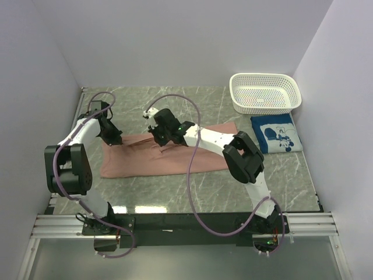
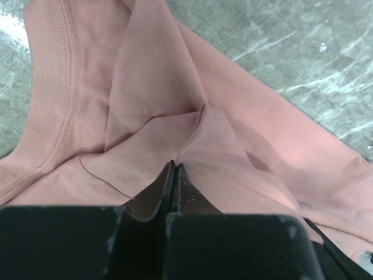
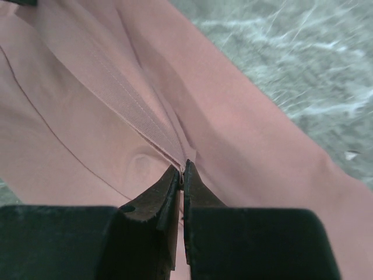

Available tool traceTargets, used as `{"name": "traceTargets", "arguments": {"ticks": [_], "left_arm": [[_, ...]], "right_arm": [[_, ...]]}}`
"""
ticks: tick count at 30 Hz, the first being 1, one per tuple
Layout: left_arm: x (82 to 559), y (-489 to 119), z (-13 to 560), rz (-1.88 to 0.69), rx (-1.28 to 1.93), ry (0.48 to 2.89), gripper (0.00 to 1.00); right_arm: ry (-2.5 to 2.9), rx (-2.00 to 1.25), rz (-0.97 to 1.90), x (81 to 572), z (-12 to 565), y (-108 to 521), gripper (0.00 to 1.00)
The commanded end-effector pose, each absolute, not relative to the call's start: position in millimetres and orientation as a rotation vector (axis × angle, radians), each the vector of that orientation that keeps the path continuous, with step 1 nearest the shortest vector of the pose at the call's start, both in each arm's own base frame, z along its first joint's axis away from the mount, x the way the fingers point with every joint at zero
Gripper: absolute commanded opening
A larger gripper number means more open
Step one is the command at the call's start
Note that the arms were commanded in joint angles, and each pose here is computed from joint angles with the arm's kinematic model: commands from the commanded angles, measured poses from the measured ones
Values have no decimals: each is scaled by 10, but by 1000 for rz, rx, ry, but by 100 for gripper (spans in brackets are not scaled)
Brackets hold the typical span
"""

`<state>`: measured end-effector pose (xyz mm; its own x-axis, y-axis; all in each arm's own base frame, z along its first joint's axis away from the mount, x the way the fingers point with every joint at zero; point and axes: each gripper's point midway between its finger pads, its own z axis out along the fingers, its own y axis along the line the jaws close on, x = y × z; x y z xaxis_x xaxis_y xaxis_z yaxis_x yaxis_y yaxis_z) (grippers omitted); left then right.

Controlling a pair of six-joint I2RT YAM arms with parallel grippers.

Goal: Fold and stack the t-shirts
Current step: Fold the tshirt

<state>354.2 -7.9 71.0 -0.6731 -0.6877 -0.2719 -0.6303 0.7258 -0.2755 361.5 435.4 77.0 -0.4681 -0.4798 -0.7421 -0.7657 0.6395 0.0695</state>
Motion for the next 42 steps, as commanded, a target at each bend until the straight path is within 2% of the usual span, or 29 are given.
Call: {"name": "traceTargets", "arguments": {"ticks": [1,17,18,22,29,33,36,38,42], "left_arm": [[3537,-2,887,-218,-985,2521,1],[3206,48,632,-179,-1028,2561,1],[3175,55,595,-170,-1033,2569,1],[3128,67,491,-156,-1040,2591,1],[3103,69,556,-156,-1028,2576,1],[3077,65,710,-169,-1019,2541,11],[3063,78,849,-169,-1016,2513,29],[3070,155,947,-120,-1026,2479,44],[3146,166,1209,-139,-994,2422,45]], "right_arm": [[2052,-937,445,3692,1168,4279,5],[2037,-1064,271,3359,827,4256,12],[2040,-1068,265,3346,809,4253,16],[2045,-1082,251,3296,768,4247,19],[2031,-1095,271,3138,850,4177,33],[2020,-1044,340,3083,1093,4176,42],[2063,-998,434,3067,1195,4230,42],[2090,-941,561,3055,1317,4322,42],[2109,-847,821,3024,1491,4504,41]]}}
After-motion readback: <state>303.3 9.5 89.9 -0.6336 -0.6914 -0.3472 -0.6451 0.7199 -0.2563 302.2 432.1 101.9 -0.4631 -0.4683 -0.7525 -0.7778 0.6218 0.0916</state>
